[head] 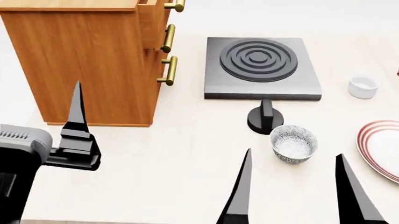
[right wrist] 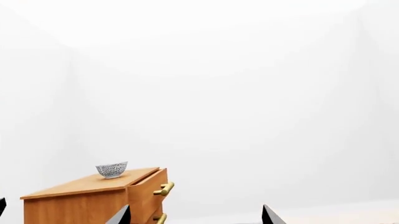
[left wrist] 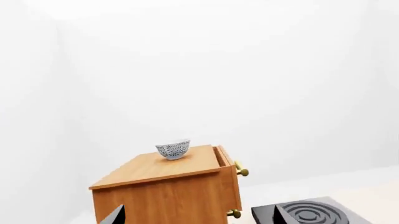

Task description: Pick the akita bowl on the wooden cabinet and place it on the plate.

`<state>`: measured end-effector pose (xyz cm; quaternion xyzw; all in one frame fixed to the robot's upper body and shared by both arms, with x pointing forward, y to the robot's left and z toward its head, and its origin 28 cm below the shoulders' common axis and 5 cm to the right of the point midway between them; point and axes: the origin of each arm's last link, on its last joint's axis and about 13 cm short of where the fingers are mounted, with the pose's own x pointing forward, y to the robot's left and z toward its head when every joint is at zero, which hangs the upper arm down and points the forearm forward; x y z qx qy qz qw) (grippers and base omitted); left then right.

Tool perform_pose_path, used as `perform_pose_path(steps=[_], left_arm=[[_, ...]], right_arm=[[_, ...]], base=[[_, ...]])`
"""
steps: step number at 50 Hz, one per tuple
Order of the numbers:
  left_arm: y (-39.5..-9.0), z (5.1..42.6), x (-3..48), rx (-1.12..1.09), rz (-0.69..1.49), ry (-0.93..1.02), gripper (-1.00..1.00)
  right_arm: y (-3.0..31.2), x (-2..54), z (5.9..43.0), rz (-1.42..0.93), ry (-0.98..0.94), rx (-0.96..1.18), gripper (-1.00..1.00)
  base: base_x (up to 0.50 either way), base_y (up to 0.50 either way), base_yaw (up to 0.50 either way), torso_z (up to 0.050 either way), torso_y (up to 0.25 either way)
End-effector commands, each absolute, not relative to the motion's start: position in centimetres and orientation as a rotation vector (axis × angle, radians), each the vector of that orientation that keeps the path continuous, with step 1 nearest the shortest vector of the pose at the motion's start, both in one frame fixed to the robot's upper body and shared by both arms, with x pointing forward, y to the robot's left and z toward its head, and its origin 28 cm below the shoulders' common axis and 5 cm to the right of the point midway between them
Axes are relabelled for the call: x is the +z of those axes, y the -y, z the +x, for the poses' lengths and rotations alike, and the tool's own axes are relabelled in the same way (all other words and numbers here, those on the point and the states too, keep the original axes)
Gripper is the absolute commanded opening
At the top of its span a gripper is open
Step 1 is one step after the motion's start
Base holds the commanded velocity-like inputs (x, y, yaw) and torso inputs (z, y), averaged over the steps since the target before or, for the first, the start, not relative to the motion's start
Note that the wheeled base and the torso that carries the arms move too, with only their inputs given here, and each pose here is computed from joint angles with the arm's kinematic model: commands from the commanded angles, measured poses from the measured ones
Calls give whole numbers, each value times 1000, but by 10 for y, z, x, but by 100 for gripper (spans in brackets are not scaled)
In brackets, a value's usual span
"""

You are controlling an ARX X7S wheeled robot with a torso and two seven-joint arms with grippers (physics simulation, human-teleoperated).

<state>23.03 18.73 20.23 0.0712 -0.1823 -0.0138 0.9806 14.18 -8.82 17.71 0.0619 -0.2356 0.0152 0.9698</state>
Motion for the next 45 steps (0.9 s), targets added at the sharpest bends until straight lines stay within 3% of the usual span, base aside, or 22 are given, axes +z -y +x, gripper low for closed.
perform_pose_path(steps=[1,10,45], left_arm=[[-186,232,243,-48,188,437,100],[-190,222,273,-43,201,497,100],[-183,204,282,-90,216,551,100]], right_arm=[[88,178,141,123,488,36,100],[88,179,138,133,509,55,100],[87,179,137,122,502,67,100]], base=[[0,0,0,0,0],[112,0,0,0,0],[410,0,0,0,0]])
